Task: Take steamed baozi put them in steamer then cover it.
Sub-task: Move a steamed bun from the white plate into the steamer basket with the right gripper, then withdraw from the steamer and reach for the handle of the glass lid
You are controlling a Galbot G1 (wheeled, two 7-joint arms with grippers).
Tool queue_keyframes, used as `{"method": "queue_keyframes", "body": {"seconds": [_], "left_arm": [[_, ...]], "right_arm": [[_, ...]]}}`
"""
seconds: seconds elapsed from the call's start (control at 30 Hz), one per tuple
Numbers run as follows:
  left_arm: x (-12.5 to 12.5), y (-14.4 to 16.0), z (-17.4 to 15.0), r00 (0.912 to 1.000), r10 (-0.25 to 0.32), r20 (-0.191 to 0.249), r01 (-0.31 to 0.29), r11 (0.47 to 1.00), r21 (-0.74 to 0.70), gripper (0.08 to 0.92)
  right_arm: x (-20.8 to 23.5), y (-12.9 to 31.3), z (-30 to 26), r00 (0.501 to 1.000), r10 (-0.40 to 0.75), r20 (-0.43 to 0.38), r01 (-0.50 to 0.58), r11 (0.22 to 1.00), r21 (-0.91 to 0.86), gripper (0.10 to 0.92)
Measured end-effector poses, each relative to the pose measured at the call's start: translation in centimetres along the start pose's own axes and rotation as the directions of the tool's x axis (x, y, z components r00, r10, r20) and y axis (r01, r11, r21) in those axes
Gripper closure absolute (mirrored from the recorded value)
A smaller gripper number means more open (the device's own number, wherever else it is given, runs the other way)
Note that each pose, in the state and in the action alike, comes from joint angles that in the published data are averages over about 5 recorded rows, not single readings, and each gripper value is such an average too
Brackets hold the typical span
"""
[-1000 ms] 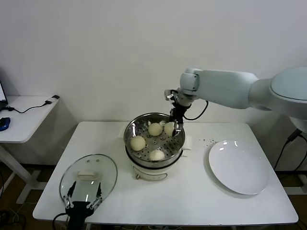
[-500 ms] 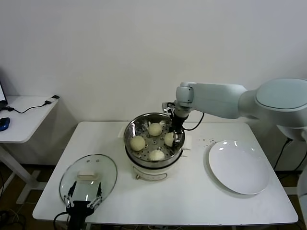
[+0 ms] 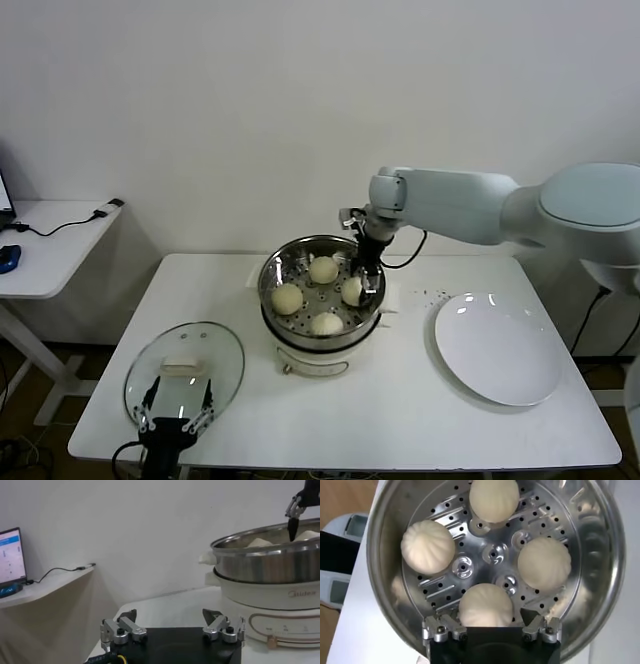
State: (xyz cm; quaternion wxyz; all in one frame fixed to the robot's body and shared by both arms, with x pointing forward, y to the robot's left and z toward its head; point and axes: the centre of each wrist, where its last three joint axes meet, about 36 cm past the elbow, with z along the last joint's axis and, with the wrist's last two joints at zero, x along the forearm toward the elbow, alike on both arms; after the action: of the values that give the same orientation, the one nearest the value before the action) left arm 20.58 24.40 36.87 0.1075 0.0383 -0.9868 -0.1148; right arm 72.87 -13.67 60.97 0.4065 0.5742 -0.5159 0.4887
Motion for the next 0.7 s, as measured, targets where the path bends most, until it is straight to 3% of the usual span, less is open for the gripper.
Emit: {"method": "queue_keyframes", "body": {"seconds": [0.2,0.43,0.57,0.7], "left_arm": [[0.0,-0.1,-0.2,1.0000,0.004,0.006,-0.004,1.000,-0.006,0.177],[-0.1,0.0,-0.4,0.9999,0.002,0.014,-0.002,1.000,-0.015,0.177],[-0.3,0.2,-0.5,0.9998,-0.001,0.020,0.001,1.000,-0.021,0.177],[-0.5,0.3,-0.6,0.9997,-0.003,0.026,0.003,1.000,-0.029,0.177]], "right_arm": [[2.6,0.3,1.7,0.997,0.030,0.068,-0.030,1.000,-0.006,0.200],[4.3,2.3,6.0,0.963,0.136,0.234,-0.128,0.991,-0.049,0.200],[3.7,4.4,9.0,0.901,0.239,0.362,-0.215,0.971,-0.106,0.200],[2.0,7.0,11.9,0.797,0.360,0.486,-0.297,0.933,-0.204,0.200]]}}
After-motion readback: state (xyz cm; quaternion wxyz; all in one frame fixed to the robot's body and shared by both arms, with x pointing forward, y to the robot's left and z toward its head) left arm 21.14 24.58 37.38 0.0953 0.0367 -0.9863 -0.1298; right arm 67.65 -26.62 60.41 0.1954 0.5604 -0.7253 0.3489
